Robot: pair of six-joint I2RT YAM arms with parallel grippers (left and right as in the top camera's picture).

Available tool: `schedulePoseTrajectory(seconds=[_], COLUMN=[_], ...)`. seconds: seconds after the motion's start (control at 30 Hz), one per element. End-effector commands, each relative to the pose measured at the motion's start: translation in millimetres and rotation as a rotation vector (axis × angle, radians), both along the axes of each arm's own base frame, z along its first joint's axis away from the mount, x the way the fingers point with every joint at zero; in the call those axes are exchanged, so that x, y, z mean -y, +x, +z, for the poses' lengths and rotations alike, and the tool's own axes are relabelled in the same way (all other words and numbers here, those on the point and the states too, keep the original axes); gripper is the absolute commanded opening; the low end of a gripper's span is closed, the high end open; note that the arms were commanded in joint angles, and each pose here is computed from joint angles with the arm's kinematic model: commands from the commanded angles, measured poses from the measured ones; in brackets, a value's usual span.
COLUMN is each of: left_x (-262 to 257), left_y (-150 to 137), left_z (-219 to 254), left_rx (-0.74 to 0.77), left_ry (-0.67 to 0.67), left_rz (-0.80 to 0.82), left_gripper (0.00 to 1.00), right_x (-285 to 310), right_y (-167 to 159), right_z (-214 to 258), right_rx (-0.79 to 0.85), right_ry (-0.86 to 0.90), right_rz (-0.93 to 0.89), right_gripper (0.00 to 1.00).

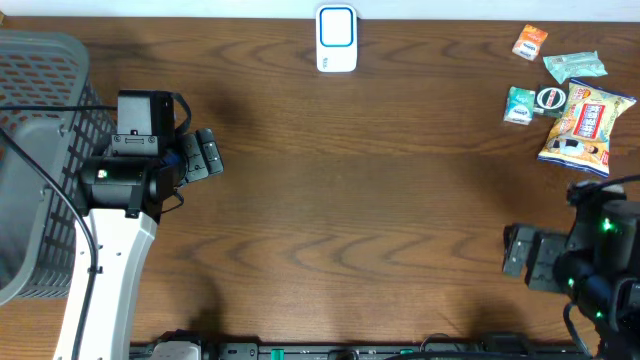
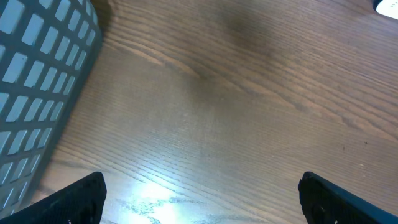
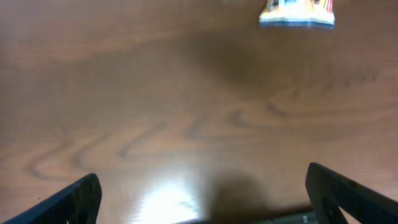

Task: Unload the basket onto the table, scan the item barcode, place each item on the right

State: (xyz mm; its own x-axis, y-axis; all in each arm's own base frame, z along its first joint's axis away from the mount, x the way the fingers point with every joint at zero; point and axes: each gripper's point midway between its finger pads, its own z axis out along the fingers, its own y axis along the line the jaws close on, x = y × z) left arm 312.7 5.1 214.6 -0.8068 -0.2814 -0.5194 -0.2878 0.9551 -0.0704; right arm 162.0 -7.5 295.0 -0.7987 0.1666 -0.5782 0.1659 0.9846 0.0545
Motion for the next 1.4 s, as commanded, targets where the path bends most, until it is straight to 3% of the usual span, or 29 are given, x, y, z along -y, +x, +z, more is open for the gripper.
schedulePoseTrajectory(seconds=[0.0, 0.17, 0.33, 0.6, 0.97, 1.37], left_x=[-3.3, -3.3, -3.3, -3.3, -3.3, -3.3], left_y=[-0.5, -0.5, -0.5, -0.5, -0.5, -0.5], left_z=[2.9, 2.9, 2.9, 2.9, 2.9, 2.9], left_rx=[0.006, 0.006, 0.006, 0.006, 0.006, 0.006], left_ry=[0.014, 0.014, 0.014, 0.014, 0.014, 0.014], left_rz=[0.005, 0.005, 0.005, 0.005, 0.005, 0.005], left_gripper=[0.98, 0.98, 0.98, 0.98, 0.97, 0.98], right_x=[-2.5, -2.7, -12.6, -28.7, -21.1, -19.0], right_y=[-10.8, -19.6, 10.3, 53.7, 71.1, 82.8], right_z=[-8.3, -15.9, -21.2, -46.7, -85.8, -84.6], right_rx=[-0.054, -0.103, -0.021, 0.272, 0.633, 0.956], right_ry=[0.013, 0.014, 0.034, 0.008, -0.057, -0.094], right_rz=[0.0, 0.001, 0.066, 0.222, 0.207, 0.193], right_gripper=[0.99, 0.99, 0.99, 0.99, 0.99, 0.99])
